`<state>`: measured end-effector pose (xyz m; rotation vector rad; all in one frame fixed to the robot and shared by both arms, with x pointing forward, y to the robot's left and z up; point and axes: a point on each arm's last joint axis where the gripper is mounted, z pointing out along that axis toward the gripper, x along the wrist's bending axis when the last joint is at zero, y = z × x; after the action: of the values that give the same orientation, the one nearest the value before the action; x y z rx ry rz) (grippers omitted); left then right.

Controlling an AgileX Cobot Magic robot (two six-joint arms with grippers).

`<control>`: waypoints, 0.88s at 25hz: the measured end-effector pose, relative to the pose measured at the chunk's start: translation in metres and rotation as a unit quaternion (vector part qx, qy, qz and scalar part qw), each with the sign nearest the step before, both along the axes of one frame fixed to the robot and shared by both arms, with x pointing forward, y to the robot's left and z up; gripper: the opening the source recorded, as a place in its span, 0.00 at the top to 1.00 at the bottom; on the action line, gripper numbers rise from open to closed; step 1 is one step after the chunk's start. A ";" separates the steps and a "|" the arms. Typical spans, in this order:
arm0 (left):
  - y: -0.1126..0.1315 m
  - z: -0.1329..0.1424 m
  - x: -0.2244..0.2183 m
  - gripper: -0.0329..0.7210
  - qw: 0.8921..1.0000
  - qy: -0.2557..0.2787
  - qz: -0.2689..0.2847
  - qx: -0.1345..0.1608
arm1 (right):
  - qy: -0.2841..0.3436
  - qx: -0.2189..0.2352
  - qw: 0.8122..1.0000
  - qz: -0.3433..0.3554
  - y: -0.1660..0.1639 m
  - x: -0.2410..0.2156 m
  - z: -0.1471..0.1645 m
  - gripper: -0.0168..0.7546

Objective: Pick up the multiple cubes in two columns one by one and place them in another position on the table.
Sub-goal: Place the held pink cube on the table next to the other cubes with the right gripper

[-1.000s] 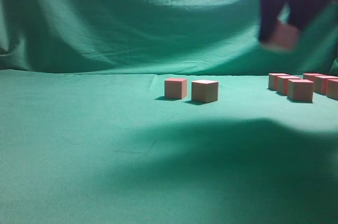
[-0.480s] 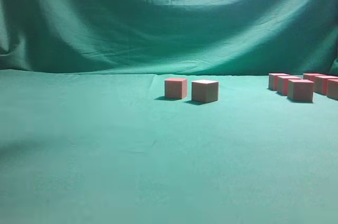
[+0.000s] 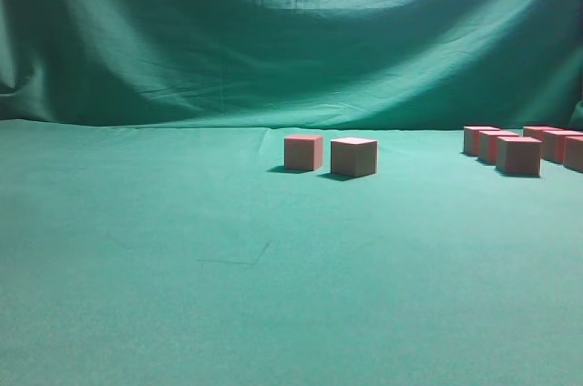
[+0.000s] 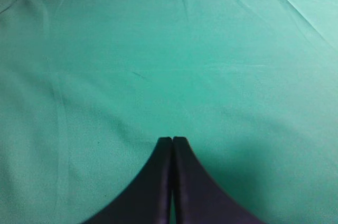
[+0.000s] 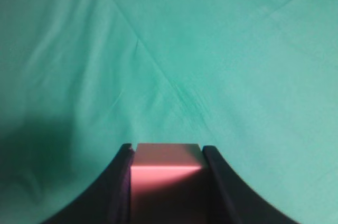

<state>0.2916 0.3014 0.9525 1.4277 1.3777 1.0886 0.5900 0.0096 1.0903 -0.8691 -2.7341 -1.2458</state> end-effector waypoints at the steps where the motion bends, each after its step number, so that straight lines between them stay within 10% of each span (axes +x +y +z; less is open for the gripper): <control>1: 0.000 0.000 0.000 0.96 1.000 0.000 0.000 0.000 | 0.000 0.002 1.000 -0.001 0.000 0.001 -0.001 0.65; 6: 0.000 0.000 0.000 0.96 1.000 0.000 0.000 0.000 | 0.022 -0.013 1.000 -0.014 -0.002 -0.001 -0.003 0.65; 15: 0.000 0.000 0.000 0.96 1.000 0.000 0.000 0.000 | 0.044 -0.210 0.967 -0.138 -0.008 0.012 -0.032 0.65; 22: 0.000 0.000 0.000 0.96 1.000 0.000 0.000 0.000 | 0.063 -0.253 0.954 -0.146 0.016 0.018 -0.072 0.65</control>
<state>0.2916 0.3014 0.9525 1.4277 1.3777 1.0886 0.6078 0.0257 1.0183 -1.3787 -2.9343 -0.4660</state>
